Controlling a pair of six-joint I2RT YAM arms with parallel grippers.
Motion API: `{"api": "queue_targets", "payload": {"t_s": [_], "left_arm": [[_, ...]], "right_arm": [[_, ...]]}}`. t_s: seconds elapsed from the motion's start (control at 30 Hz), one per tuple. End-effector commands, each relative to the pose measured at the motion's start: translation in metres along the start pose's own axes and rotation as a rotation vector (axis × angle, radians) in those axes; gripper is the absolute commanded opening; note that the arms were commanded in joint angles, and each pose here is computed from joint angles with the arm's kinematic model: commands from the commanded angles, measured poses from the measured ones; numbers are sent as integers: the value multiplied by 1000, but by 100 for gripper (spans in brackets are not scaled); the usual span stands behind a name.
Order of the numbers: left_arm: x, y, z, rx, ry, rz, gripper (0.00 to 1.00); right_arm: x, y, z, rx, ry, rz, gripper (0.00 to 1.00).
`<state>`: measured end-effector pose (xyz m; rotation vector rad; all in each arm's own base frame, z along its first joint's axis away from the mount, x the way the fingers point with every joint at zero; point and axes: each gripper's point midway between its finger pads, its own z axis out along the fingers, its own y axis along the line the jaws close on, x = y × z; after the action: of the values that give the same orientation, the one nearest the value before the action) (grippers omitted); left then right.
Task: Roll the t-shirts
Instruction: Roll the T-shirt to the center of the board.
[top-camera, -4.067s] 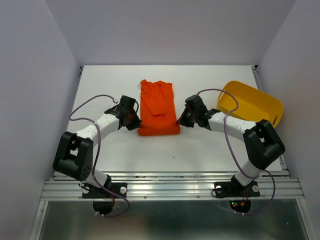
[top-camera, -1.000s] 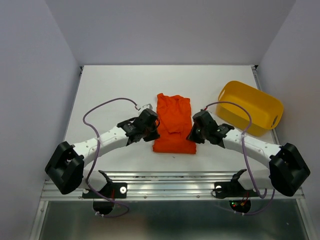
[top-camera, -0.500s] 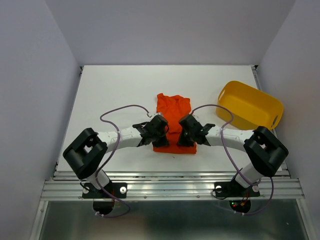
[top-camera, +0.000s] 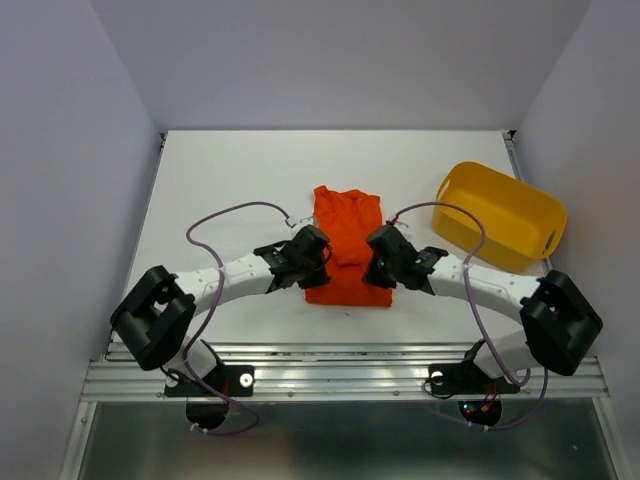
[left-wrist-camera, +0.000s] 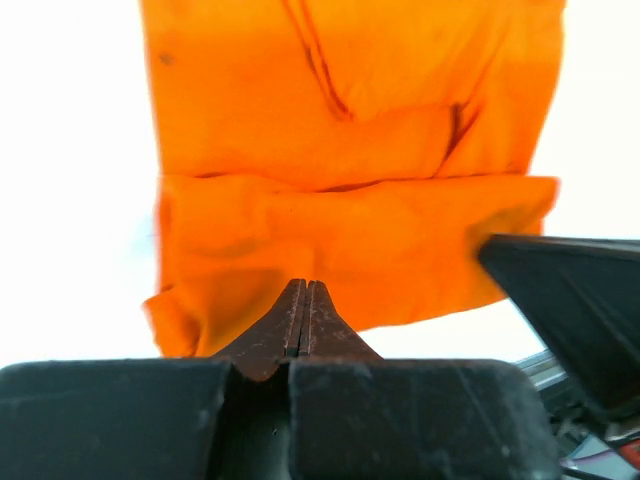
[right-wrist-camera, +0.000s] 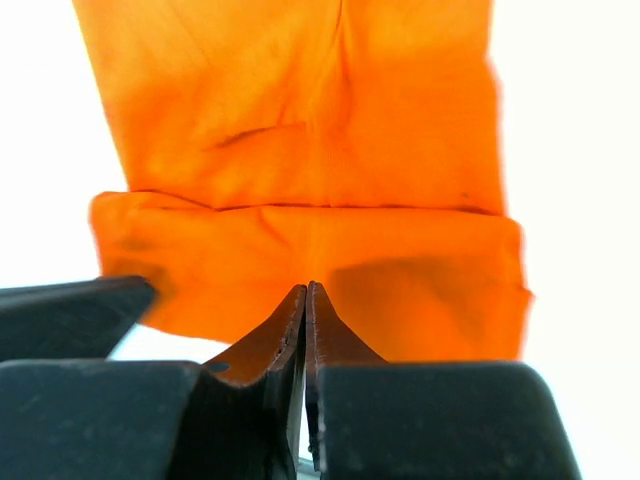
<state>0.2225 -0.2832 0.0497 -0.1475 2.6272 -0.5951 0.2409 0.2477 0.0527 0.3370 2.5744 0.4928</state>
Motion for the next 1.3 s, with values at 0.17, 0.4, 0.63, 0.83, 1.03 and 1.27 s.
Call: {"api": "queue_targets", "payload": {"t_s": [0.17,0.4,0.63,0.83,1.03,1.27], "left_arm": [[-29,26,-51,5,-127,-64,26],[2,43,-46,62,-74,-156,70],[15,43,-43,135,-64,-247,63],[20,47,-32,107,-39,-258,50],[23,47,-24,117,-37,-279,47],[26,51,-18,106,-29,-286,41]], "right_arm": [[-13,-42,-51,68,-114,4,32],[15,-57,-54,16,-51,98,64],[27,-63,-46,-47,-50,229,65],[30,-68,-34,-40,-56,286,60],[30,-73,-27,-22,-67,291,52],[24,-75,-24,-6,-82,293,47]]}}
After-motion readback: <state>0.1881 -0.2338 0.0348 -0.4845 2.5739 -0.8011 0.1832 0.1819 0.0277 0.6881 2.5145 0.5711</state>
